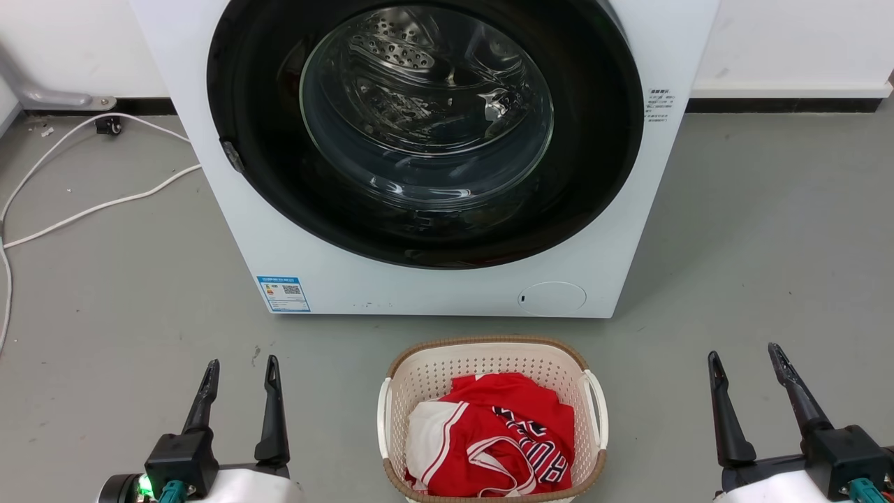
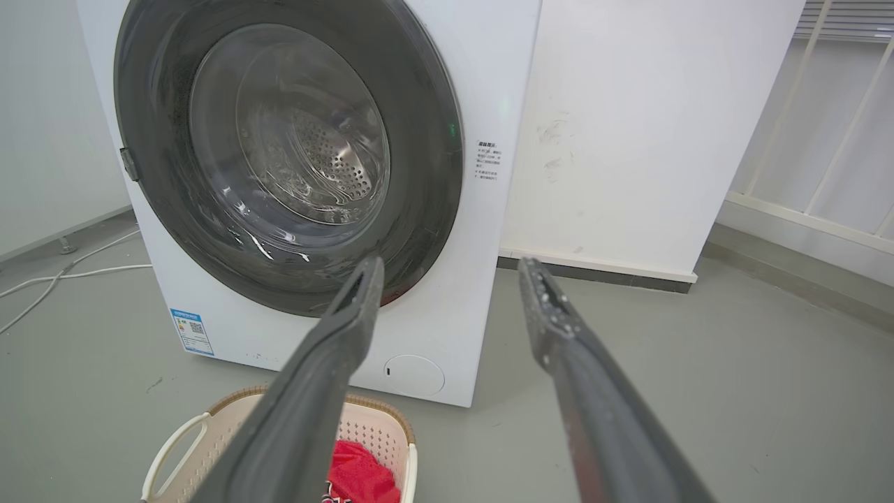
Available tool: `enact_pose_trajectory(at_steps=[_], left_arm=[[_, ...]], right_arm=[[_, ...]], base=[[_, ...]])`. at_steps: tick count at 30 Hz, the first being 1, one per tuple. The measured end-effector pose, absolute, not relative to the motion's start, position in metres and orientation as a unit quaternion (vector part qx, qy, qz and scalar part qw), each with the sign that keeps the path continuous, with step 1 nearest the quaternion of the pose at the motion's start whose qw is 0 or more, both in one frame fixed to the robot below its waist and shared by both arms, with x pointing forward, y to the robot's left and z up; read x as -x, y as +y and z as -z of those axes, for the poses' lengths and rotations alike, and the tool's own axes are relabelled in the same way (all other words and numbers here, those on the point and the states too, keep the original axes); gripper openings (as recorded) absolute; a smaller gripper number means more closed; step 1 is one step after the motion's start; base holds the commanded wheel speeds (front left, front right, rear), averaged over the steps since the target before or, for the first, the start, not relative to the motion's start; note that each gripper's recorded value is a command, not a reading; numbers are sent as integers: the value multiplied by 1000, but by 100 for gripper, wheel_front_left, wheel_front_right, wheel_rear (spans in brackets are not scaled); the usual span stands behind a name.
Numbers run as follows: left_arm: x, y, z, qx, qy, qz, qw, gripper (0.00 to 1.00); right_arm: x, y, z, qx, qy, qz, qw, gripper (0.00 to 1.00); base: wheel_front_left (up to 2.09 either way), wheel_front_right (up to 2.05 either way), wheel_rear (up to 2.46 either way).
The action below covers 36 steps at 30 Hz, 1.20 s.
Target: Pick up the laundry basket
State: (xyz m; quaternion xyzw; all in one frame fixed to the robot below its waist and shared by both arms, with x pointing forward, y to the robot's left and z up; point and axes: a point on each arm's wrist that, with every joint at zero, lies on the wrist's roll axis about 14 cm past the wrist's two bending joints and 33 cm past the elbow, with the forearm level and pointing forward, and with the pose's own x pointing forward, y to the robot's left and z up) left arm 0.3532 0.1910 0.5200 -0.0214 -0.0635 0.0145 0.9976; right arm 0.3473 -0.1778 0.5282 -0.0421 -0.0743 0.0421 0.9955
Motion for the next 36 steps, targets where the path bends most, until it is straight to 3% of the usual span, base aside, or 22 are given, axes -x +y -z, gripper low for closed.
enact_pose_trajectory(at_steps=[24,36], left_arm=[[-360,194,-504,34,-39,-19,998,100],[-444,163,-453,48,35,44,997,100]], right_arm=[[-354,-187,-520,21,-62,-27,997,100],[-432,-175,-467,33,13,-49,998,100]], base=[[0,0,0],[0,0,0]])
